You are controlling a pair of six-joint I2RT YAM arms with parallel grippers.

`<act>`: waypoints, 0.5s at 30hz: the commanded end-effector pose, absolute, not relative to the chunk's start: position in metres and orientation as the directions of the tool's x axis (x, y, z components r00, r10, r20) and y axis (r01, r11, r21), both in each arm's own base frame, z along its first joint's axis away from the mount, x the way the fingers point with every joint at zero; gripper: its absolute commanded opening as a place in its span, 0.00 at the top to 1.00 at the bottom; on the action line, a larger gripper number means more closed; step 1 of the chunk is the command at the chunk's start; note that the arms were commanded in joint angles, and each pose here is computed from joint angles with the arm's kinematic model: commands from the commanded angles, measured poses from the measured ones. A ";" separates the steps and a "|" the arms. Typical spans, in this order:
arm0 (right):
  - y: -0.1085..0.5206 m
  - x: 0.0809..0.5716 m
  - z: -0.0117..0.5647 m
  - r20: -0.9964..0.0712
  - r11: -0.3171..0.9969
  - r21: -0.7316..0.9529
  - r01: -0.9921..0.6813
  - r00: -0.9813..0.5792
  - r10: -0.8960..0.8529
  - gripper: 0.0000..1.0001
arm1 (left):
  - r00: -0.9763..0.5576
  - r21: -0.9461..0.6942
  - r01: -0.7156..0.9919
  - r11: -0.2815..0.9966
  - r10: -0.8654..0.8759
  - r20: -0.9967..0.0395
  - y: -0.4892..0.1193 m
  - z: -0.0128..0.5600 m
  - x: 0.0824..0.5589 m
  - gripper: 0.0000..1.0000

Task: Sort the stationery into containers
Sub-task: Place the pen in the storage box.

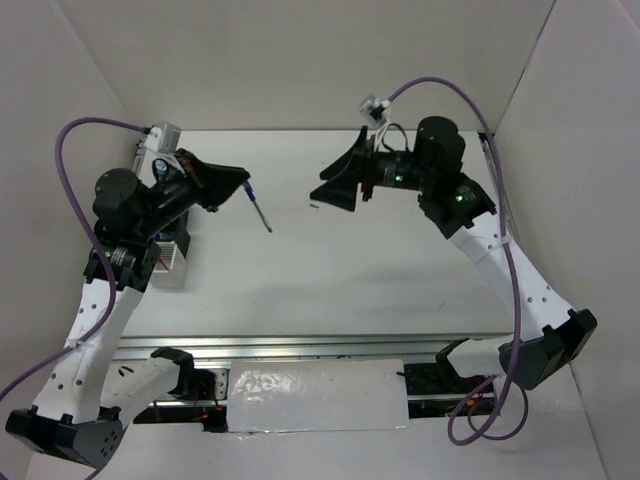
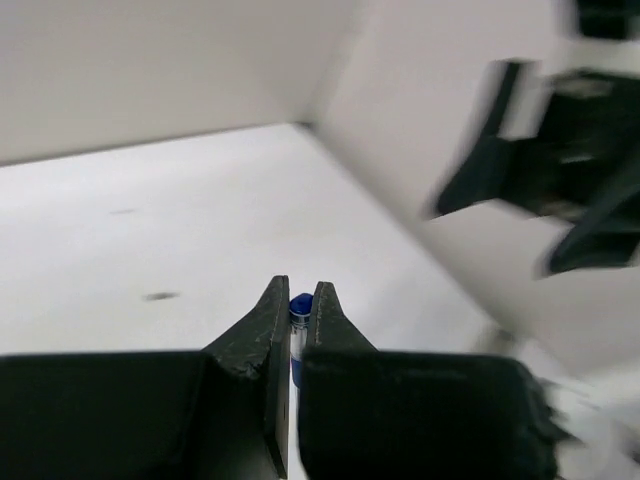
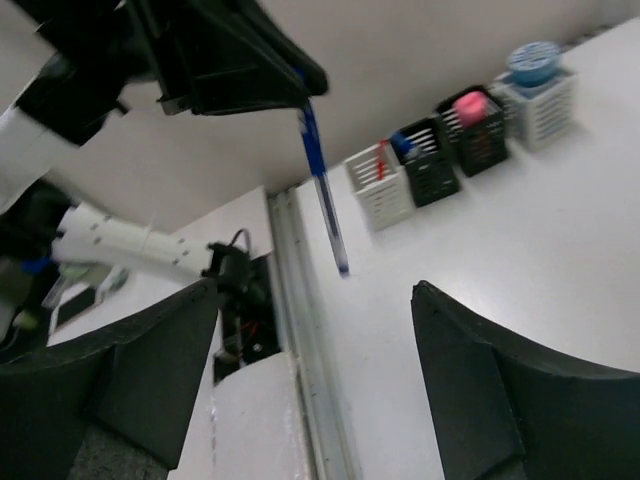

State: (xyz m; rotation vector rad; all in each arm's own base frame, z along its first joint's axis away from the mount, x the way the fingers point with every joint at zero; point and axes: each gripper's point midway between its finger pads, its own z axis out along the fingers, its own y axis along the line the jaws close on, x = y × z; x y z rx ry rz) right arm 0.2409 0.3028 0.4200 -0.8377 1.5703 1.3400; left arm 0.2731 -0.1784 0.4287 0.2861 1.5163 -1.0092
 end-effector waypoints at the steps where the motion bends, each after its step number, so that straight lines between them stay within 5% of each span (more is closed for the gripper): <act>1: 0.267 0.265 0.429 -0.906 0.273 0.420 -0.866 -0.417 0.073 0.15 | -0.197 -0.238 0.414 0.879 -0.168 -0.966 -0.102 0.377 0.296 1.00; 9: 0.226 0.284 0.412 -0.939 0.395 0.335 -0.856 -0.338 0.064 0.13 | -0.189 0.011 -0.059 0.998 0.000 -0.982 0.063 0.306 0.316 1.00; 15: 0.220 0.286 0.400 -0.945 0.421 0.311 -0.852 -0.324 0.043 0.12 | -0.189 0.066 -0.096 0.993 0.047 -0.981 0.097 0.286 0.323 1.00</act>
